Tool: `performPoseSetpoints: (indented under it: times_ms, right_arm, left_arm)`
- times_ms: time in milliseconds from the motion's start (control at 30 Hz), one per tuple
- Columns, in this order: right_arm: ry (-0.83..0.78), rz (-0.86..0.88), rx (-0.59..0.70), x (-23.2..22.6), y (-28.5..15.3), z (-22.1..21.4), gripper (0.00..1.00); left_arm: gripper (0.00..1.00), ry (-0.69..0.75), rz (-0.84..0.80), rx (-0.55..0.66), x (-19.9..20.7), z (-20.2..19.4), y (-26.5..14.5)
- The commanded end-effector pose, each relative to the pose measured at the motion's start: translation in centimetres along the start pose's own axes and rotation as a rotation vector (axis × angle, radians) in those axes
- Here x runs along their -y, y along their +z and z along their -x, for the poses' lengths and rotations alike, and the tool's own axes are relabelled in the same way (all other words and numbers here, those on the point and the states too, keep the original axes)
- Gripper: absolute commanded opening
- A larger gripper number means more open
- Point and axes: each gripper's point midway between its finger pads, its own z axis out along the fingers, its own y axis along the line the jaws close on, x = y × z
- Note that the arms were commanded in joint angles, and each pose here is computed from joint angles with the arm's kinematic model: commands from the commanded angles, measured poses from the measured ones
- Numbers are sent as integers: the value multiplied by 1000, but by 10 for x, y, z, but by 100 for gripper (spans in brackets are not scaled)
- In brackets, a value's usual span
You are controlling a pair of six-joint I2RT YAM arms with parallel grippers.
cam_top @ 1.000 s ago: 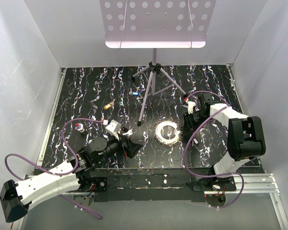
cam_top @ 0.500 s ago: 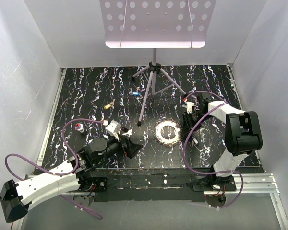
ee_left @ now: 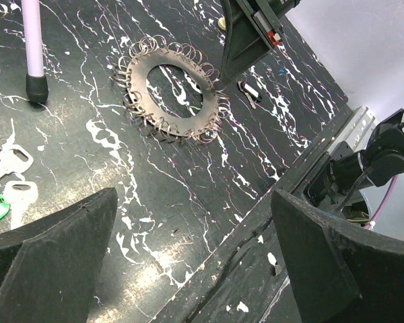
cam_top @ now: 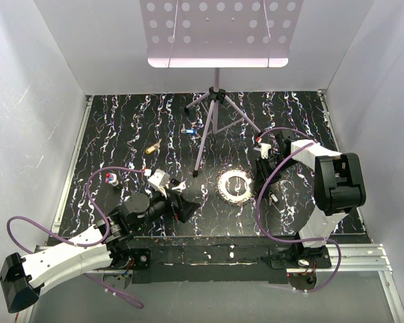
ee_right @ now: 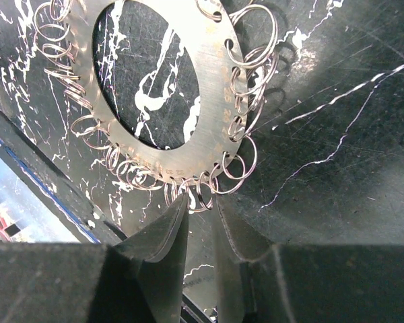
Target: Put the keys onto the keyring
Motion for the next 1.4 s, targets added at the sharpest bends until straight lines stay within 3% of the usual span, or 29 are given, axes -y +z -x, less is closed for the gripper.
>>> performPoseSetpoints:
  times_ms: [0, 300, 633, 767, 867, 1033, 1133, 1367]
  right_arm:
    - [-12, 14, 9, -6, -4, 10, 27]
    - [-5, 2, -7, -5, -3, 13, 24]
    - [-6, 2, -11, -6, -2, 12, 5]
    - [-8, 3, -12, -6, -2, 12, 1]
    - [-4, 3, -14, -6, -2, 11, 2]
    - [-8, -35, -23, 1, -3, 10, 21]
    - [-11, -57, -31, 5, -4, 10, 27]
    - [-44, -87, -49, 6, -2, 11, 27]
  left_arm:
    - [98, -4, 1, 11, -1, 1, 0]
    - [98, -4, 2, 10, -1, 2, 0]
    - [98, -4, 1, 8, 0, 3, -1]
    - [98, -4, 0, 13, 0, 4, -1]
    - [98, -1, 1, 11, 0, 4, -1]
    - [98, 1, 5, 12, 0, 5, -2]
    - [98, 2, 5, 12, 0, 5, -2]
    - [99, 7, 9, 10, -1, 5, -1]
